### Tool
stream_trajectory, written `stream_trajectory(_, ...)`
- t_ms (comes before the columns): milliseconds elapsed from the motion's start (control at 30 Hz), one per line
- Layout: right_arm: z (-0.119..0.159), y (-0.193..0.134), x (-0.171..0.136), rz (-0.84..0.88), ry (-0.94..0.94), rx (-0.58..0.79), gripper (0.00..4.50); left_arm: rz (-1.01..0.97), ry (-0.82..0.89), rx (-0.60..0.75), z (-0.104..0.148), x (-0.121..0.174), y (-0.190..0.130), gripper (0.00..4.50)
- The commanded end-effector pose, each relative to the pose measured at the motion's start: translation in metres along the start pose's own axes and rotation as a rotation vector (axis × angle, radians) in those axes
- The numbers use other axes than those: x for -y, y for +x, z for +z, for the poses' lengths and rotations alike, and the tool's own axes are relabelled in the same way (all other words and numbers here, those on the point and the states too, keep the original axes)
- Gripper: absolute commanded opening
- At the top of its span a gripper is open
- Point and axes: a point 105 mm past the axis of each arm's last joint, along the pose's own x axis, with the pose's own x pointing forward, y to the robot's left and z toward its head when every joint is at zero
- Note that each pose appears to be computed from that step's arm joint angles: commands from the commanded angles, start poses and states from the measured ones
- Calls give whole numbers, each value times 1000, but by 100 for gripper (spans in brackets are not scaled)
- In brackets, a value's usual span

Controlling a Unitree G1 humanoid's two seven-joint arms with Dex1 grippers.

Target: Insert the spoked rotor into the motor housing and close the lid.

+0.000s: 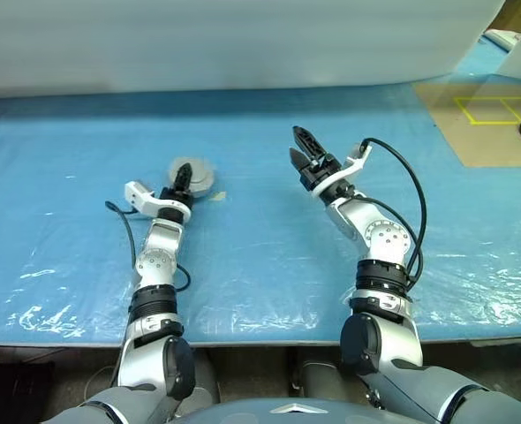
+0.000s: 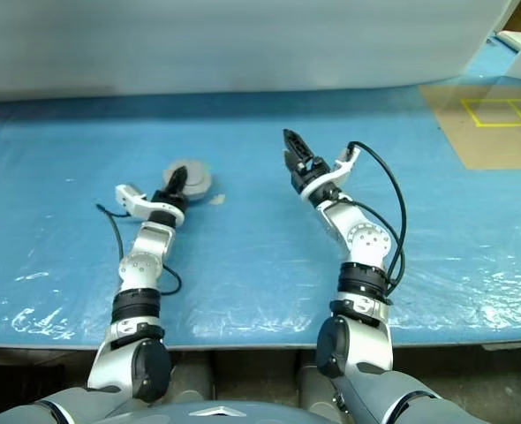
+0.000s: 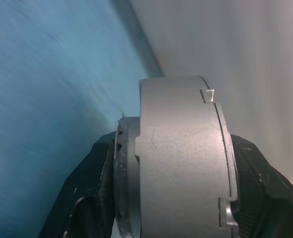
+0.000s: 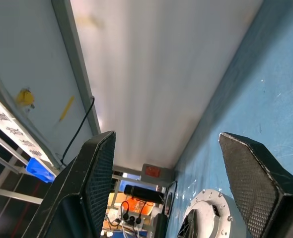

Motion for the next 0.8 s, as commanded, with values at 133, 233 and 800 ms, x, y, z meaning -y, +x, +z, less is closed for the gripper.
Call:
stream_trajectory(133,0,2,-12,48,-48,-13,346,27,124,271,67,-3,4,273)
stream_trajectory(233,-5,3,-13,53,-68,-32,346,57,149,308,80,-13,1,273)
stream_trajectory(800,-17,2,-5,33,-205,-106,350,361,312,595,140,-58,-32,447)
